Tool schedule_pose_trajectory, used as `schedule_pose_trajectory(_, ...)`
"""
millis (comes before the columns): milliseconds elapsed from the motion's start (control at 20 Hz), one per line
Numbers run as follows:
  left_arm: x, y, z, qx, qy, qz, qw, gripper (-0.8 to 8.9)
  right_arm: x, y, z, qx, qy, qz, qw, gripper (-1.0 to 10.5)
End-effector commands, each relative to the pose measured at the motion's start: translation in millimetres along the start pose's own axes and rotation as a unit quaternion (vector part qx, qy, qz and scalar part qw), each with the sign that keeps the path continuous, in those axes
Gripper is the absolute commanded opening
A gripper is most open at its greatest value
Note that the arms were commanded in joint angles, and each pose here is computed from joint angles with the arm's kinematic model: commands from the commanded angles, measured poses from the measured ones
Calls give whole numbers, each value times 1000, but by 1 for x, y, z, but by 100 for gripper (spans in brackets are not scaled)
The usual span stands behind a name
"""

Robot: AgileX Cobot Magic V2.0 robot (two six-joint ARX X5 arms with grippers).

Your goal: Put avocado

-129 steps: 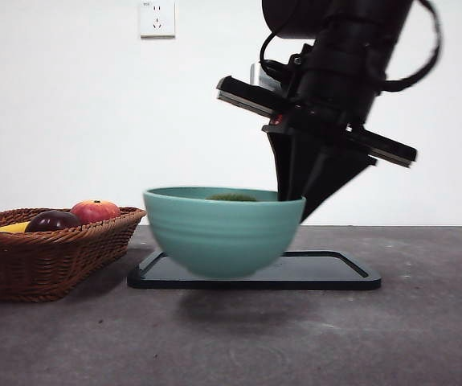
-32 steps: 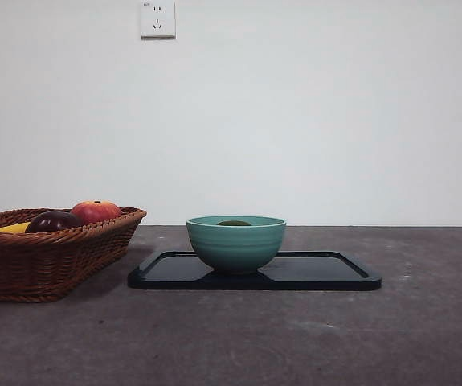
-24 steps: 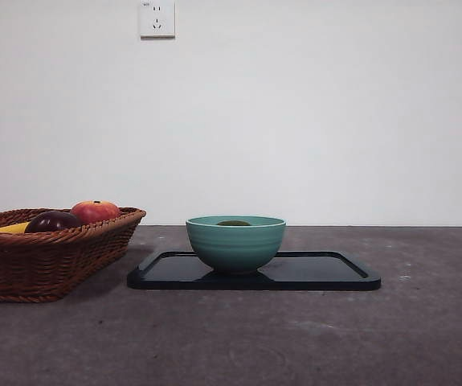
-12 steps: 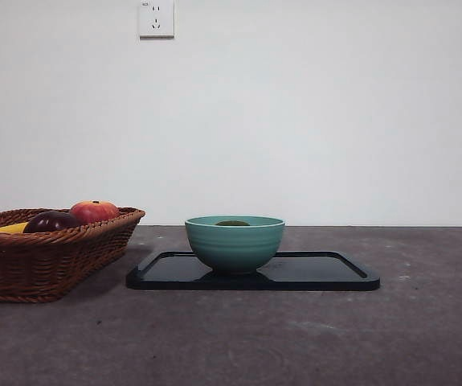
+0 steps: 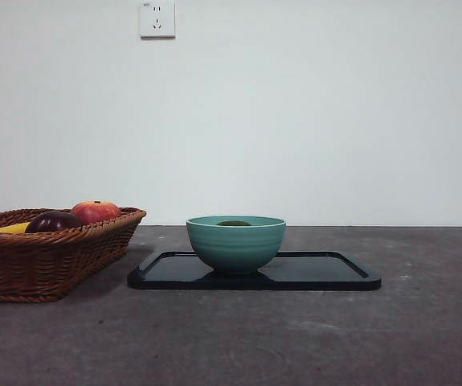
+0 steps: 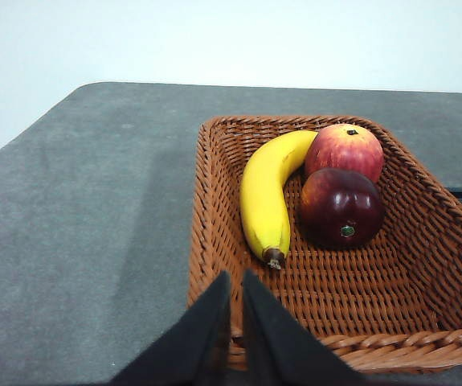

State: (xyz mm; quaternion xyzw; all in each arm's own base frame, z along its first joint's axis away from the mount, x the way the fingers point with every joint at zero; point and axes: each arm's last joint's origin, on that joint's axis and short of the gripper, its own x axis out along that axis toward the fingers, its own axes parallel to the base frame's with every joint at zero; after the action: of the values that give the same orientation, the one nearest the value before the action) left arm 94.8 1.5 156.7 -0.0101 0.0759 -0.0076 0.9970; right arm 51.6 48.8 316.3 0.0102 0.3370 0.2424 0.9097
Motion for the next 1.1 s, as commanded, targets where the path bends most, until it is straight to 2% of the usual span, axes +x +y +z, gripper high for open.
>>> schedule_pose_trajectory(50,2,1,-7,-3,13,4,1000,24,-1,1,2,3,-5,6,1000,21)
schedule_pose_trajectory(250,2,1,-7,-3,13,4,1000,24,-1,1,2,4,-7,5,1000,21)
schedule_pose_trajectory(300,2,1,-7,-3,13,4,1000,24,-3,-1,1,-12,-14,-5,1000,21)
schedule_pose_trajectory(350,2,1,-7,-3,13,4,1000,24,-3,-4,2,-28,-22,-29,999,21)
schedule_pose_trajectory(450,2,1,-7,-3,13,4,1000,24,5,-13,1,-11,-73,-86,994,21)
schedule_pose_trajectory(550,2,1,-7,-3,13,4,1000,24,22,-23,-5,4,-154,-121,981,21)
schedule_pose_trajectory(650,2,1,-7,-3,13,4,1000,24,44,-37,-19,21,-242,-148,959,21)
schedule_pose_trajectory(800,2,1,-7,-3,13,4,1000,24,70,-58,-46,31,-329,-176,927,21)
schedule_pose_trajectory(900,2,1,-7,-3,13,4,1000,24,81,-69,-63,25,-337,-193,921,22)
schedule_pose_trajectory(1000,2,1,-7,-3,13,4,1000,24,91,-78,-77,15,-327,-216,920,21)
schedule_pose_trajectory(1100,2,1,-7,-3,13,4,1000,24,97,-82,-85,4,-316,-222,923,21)
